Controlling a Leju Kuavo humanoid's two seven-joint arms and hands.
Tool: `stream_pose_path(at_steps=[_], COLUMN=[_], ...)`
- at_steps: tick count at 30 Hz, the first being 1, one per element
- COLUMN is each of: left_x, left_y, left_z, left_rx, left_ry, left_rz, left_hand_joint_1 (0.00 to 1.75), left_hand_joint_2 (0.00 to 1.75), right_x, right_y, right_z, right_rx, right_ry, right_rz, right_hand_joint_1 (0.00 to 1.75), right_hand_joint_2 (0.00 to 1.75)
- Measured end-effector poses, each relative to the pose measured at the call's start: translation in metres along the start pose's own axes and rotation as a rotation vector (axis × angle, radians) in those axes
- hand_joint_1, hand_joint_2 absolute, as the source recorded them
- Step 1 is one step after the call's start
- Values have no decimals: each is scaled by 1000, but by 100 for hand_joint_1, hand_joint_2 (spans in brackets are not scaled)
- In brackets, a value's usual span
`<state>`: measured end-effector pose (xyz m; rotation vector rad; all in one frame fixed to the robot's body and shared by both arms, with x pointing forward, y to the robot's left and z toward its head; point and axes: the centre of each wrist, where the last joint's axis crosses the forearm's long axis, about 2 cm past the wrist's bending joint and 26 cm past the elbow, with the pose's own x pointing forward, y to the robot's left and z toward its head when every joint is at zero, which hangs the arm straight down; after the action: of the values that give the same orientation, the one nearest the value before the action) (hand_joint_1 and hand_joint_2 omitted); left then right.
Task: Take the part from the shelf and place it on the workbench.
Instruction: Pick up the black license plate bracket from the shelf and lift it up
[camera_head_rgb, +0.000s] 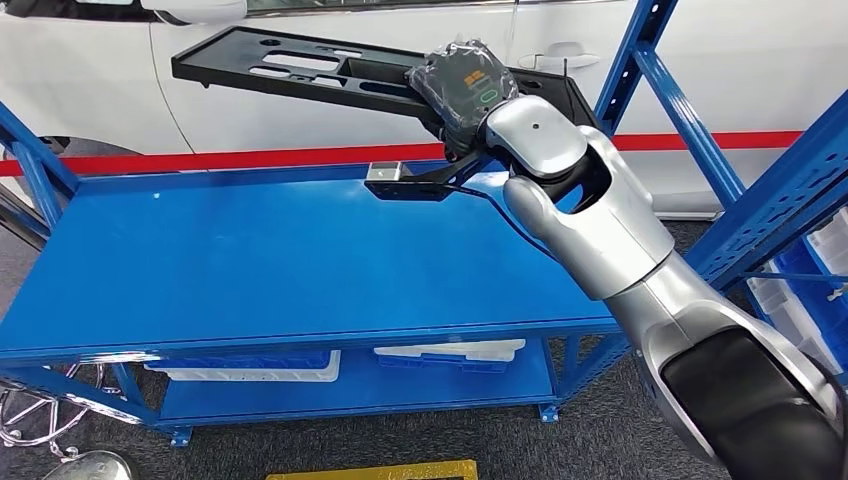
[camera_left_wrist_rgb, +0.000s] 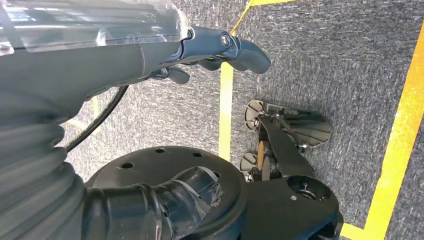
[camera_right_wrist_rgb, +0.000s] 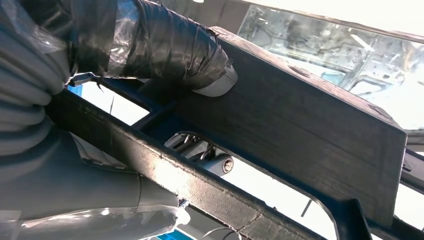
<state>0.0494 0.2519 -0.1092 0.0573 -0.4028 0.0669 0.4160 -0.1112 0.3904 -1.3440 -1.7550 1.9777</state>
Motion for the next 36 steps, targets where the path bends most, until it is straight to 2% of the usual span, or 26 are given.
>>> stream_pose_path(at_steps=[36], left_x=[5], left_y=[1], left_z=[-2], left_rx=[6], left_ry=[-7], left_rz=[-1], left_hand_joint_1=[0], left_hand_joint_2=[175], right_x=[-14], right_y=[0], right_z=[5], right_rx=[10], right_ry=[13], right_rz=[8], right_hand_joint_1=[175], right_hand_joint_2=[175])
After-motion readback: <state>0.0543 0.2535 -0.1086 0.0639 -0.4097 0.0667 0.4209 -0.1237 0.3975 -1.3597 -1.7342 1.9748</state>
